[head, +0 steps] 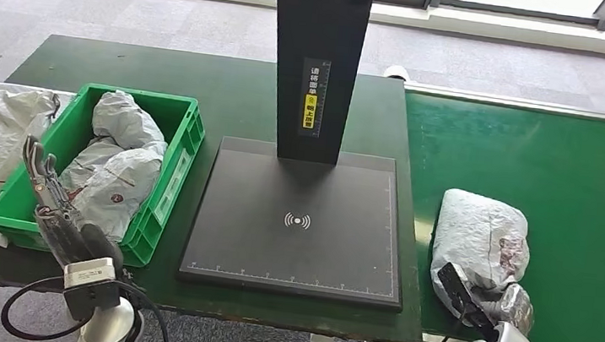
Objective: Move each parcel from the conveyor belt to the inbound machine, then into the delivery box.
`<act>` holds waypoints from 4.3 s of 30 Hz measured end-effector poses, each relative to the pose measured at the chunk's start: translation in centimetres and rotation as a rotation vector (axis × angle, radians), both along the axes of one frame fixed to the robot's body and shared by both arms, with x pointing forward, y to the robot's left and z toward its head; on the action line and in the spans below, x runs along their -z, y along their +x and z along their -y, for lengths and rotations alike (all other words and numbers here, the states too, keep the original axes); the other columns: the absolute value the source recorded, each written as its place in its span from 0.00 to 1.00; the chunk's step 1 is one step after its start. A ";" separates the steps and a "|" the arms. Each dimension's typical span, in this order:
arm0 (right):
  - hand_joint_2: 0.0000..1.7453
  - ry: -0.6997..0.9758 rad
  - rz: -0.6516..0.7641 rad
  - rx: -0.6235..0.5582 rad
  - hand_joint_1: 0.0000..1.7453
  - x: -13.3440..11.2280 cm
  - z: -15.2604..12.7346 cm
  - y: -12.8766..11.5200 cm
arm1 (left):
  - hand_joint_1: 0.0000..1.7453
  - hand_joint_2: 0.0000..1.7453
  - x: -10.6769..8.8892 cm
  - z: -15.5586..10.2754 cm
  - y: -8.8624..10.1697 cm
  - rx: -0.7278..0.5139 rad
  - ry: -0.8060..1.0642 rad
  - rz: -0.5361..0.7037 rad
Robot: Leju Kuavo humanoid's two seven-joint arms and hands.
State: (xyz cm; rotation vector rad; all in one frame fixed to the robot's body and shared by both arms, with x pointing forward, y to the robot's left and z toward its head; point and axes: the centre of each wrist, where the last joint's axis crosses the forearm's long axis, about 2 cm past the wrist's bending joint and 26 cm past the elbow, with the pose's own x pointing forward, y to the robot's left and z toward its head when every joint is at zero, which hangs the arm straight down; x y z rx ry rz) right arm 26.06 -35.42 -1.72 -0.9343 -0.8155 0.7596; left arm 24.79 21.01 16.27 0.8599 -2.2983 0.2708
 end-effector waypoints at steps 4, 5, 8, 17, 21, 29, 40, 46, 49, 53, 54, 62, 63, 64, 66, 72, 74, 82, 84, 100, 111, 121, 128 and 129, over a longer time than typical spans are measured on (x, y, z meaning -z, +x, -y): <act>1.00 0.033 0.184 -0.031 1.00 -1.6 -1.2 0.7 | 0.00 0.00 0.1 -0.1 -0.3 -0.003 0.007 -0.005; 1.00 0.037 0.222 -0.036 1.00 -2.1 -1.5 0.9 | 0.00 0.00 0.1 -0.1 -0.4 -0.003 0.008 -0.005; 1.00 0.034 0.287 -0.045 1.00 -3.2 -2.1 1.3 | 0.00 0.00 0.1 -0.1 -0.4 -0.004 0.008 -0.005; 1.00 0.027 0.365 -0.048 1.00 -4.3 -2.6 1.3 | 0.00 0.00 0.2 -0.1 -0.4 -0.004 0.008 -0.007; 1.00 0.065 0.567 -0.016 1.00 -5.2 -2.4 0.3 | 0.00 0.00 0.2 -0.1 -0.4 -0.003 0.006 -0.007; 1.00 0.167 1.167 0.013 1.00 -9.9 -2.7 -3.3 | 0.00 0.00 0.2 0.0 -0.4 -0.003 0.011 -0.009; 1.00 0.206 1.332 -0.312 1.00 -13.9 -11.6 -2.5 | 0.00 0.00 0.2 0.0 -0.4 -0.006 0.036 -0.009; 1.00 0.233 1.339 -0.332 1.00 -14.2 -12.8 -2.4 | 0.00 0.00 0.2 0.0 -0.4 -0.006 0.037 -0.009; 1.00 0.207 1.329 -0.364 1.00 -14.4 -13.2 -2.2 | 0.00 0.00 0.2 0.0 -0.4 -0.006 0.035 -0.009; 1.00 0.172 1.266 -0.423 1.00 -14.5 -14.8 -1.0 | 0.00 0.00 0.2 0.0 -0.3 -0.003 0.021 -0.011; 1.00 0.185 1.239 -0.422 1.00 -14.3 -15.4 -0.4 | 0.00 0.00 0.3 0.1 -0.3 -0.001 0.016 -0.013; 1.00 0.274 1.015 -0.560 1.00 -13.4 -21.4 6.5 | 0.00 0.00 0.2 0.5 1.0 0.017 0.023 -0.014; 1.00 0.281 0.987 -0.578 1.00 -13.5 -22.2 7.0 | 0.00 0.00 0.3 0.6 1.1 0.021 0.024 -0.015; 1.00 0.288 0.961 -0.591 1.00 -13.5 -23.0 7.4 | 0.00 0.00 0.2 0.8 1.2 0.026 0.022 -0.015; 1.00 0.308 0.908 -0.608 1.00 -13.7 -24.4 8.0 | 0.00 0.00 0.1 1.1 1.7 0.040 0.010 -0.013; 1.00 0.356 0.755 -0.639 1.00 -13.9 -27.0 8.9 | 0.00 0.00 -0.4 1.9 3.9 0.069 -0.009 -0.006; 1.00 0.357 0.737 -0.655 1.00 -14.1 -27.5 9.1 | 0.00 0.00 -0.3 2.0 4.0 0.073 -0.009 -0.014; 1.00 0.381 0.747 -0.670 1.00 -16.1 -29.4 9.6 | 0.00 0.00 0.1 2.6 4.1 0.093 -0.007 -0.030; 1.00 0.381 0.758 -0.697 1.00 -16.5 -30.1 9.5 | 0.00 0.00 0.2 3.0 4.2 0.109 -0.004 -0.035; 1.00 0.351 0.776 -0.812 1.00 -17.2 -31.8 8.7 | 0.00 0.00 0.7 4.0 4.4 0.146 0.004 -0.061; 1.00 0.538 0.636 -0.919 0.00 -15.5 -32.2 7.1 | 0.00 0.00 1.2 4.1 4.5 0.242 -0.137 -0.105; 1.00 0.674 0.677 -0.844 0.00 -12.0 -24.9 1.4 | 0.00 0.00 3.5 3.0 1.8 0.346 -0.238 -0.238; 1.00 0.643 0.747 -0.703 0.00 -12.1 -20.2 -0.9 | 0.00 0.00 4.2 2.8 1.4 0.327 -0.179 -0.377; 1.00 0.636 0.741 -0.680 0.00 -12.0 -19.2 -1.2 | 0.00 0.00 4.5 2.7 1.3 0.328 -0.171 -0.393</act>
